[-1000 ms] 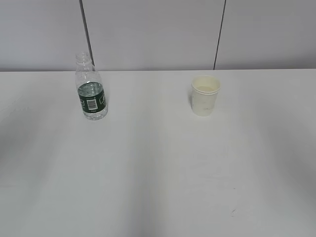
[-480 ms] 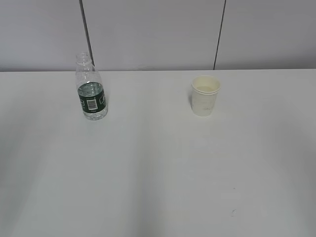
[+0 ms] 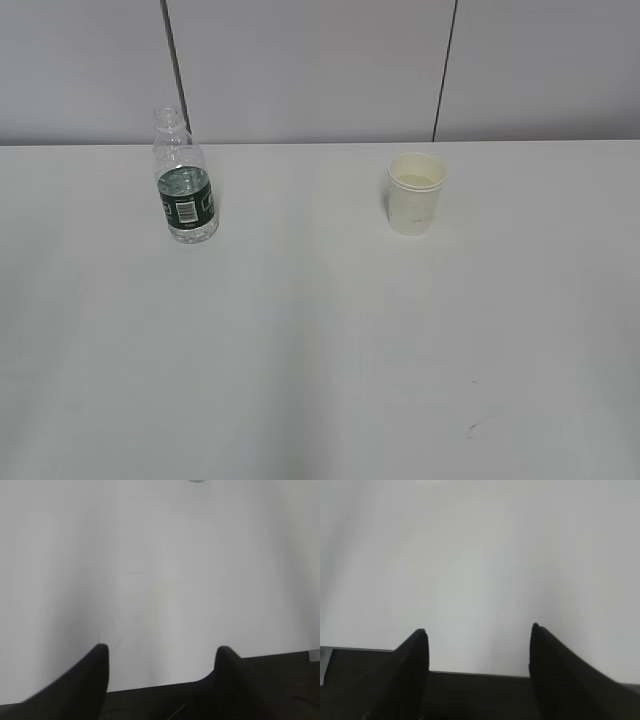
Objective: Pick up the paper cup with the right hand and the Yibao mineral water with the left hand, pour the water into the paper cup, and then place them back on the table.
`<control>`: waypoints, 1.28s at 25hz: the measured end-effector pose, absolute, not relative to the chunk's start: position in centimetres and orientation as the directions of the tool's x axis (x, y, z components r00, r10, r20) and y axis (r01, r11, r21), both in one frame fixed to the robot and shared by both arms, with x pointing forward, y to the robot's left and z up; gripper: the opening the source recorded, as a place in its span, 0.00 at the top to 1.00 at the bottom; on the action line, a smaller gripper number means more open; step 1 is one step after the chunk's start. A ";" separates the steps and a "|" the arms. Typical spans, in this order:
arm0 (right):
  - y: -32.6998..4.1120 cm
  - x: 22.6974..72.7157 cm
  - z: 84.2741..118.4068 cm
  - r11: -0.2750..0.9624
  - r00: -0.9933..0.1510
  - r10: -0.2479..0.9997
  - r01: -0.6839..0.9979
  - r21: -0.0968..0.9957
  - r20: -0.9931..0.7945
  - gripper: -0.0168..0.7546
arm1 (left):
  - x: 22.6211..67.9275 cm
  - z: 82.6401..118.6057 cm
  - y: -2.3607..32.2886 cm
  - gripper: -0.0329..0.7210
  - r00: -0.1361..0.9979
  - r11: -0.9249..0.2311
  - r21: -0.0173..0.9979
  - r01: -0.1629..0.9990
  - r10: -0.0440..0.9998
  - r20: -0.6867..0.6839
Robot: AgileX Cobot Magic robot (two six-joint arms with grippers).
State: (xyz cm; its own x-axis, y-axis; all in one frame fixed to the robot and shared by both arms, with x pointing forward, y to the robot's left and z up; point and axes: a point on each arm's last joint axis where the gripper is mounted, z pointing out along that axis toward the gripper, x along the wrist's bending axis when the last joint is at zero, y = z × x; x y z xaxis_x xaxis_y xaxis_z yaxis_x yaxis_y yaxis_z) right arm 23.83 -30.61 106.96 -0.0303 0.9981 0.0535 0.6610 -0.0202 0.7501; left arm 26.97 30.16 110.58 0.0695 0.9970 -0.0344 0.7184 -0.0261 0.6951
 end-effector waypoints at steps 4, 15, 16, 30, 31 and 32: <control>-30.7 23.3 105.6 -0.023 -0.033 0.998 0.633 0.774 0.056 0.33 | 25.0 108.8 30.7 0.41 0.065 -0.026 0.731 0.682 0.998 -0.026; -31.0 23.3 104.3 -0.013 -0.030 0.999 0.558 0.830 0.036 0.33 | 21.7 105.4 31.6 0.41 0.059 -0.010 0.828 0.560 0.998 -0.028; -31.0 23.3 104.3 -0.012 -0.032 0.999 0.557 0.830 0.036 0.33 | 21.8 105.4 31.6 0.41 0.063 -0.012 0.836 0.548 0.998 -0.026; -31.0 23.3 104.3 -0.009 -0.029 0.999 0.551 0.834 0.030 0.33 | 23.0 105.2 31.3 0.41 0.084 -0.024 0.880 0.474 0.996 -0.018; -31.1 23.3 104.3 -0.008 -0.028 0.999 0.551 0.835 0.027 0.33 | 23.0 105.2 31.3 0.41 0.084 -0.024 0.880 0.474 0.996 -0.017; -31.1 23.3 104.3 -0.003 -0.024 1.000 0.548 0.836 0.020 0.33 | 23.0 105.2 31.3 0.41 0.084 -0.024 0.880 0.474 0.996 -0.017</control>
